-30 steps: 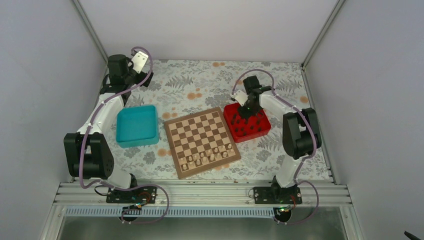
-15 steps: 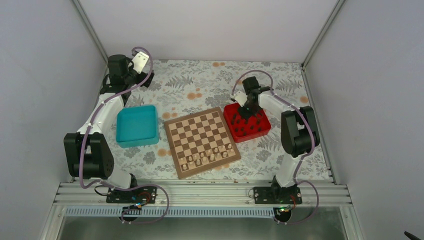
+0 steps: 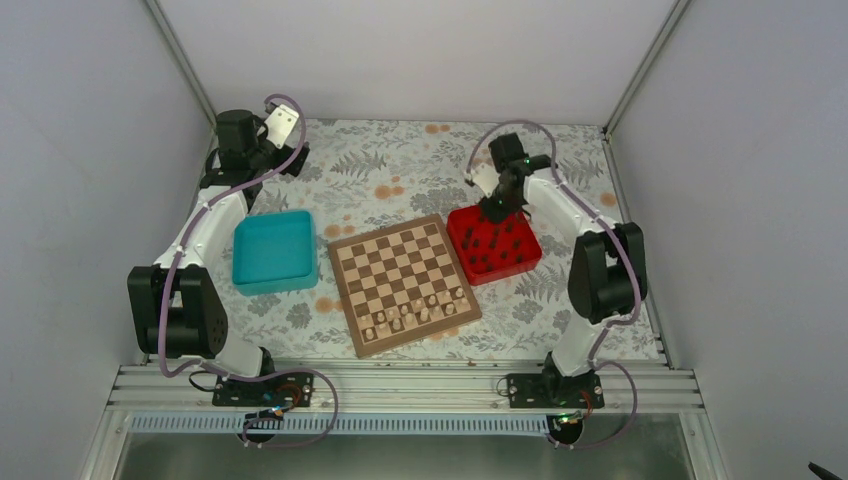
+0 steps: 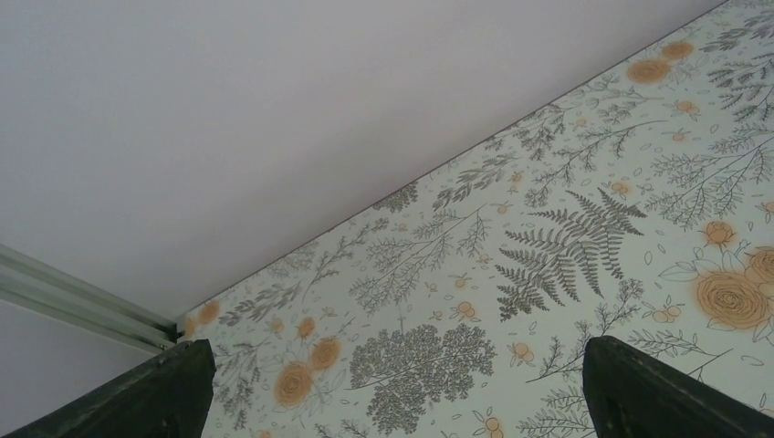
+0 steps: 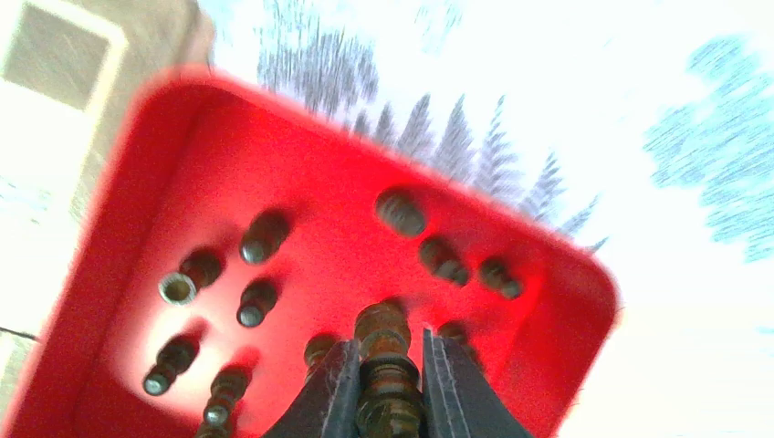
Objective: Set up the chess pieces on the board
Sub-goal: Pick up the chess piece from the storage box, then place the chess piece on the chessboard.
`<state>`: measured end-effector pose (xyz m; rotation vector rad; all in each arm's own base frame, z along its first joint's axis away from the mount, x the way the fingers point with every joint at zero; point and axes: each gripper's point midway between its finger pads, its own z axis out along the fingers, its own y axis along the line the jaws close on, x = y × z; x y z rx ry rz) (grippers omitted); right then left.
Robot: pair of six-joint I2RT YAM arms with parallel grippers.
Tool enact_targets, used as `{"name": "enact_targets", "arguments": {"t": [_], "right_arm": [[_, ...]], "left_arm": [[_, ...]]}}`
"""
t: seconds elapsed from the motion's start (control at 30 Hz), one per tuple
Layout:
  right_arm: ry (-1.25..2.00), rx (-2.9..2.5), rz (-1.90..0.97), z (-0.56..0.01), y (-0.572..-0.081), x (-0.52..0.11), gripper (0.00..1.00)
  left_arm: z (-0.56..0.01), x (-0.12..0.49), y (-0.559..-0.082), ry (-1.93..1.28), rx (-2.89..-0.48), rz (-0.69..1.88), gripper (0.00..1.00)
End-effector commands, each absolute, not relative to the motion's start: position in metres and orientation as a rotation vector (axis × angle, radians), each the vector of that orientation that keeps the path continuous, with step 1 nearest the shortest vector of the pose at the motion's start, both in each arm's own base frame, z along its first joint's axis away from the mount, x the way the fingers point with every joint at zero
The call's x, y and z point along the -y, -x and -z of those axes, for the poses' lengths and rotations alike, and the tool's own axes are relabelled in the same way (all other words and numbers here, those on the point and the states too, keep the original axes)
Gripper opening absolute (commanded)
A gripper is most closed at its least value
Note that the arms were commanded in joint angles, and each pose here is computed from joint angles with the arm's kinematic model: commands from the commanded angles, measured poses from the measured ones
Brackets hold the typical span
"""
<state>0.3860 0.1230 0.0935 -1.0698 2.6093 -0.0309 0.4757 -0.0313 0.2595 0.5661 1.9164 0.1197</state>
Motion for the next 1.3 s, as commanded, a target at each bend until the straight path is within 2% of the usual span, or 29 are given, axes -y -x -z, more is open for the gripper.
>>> {"name": "enact_targets", "arguments": {"t": [0.0, 0.23, 0.53, 0.93, 1.27], "right_arm": [[1.128, -2.464, 0.064, -0.169, -0.393, -0.150, 0.10], [1.285, -2.324, -0.029, -0.210, -0.401, -0.221, 0.10], [1.483, -2.223, -0.086, -0.190, -0.400, -0.307, 0.10], [1.618, -2.232, -0.232, -0.129, -0.386, -0.354, 0.10], [1.756, -2.264, -0.177, -0.090, -0.362, -0.370, 0.12]], "left_arm": [[-0.268, 0.038, -0.473, -0.585, -1.888, -0.097, 1.00], [-0.269, 0.036, -0.471, -0.588, -1.885, -0.111, 1.00], [-0.270, 0.034, -0.472, -0.583, -1.887, -0.125, 1.00], [-0.267, 0.034, -0.473, -0.584, -1.892, -0.127, 1.00], [-0.261, 0.033, -0.472, -0.589, -1.901, -0.128, 1.00]]}}
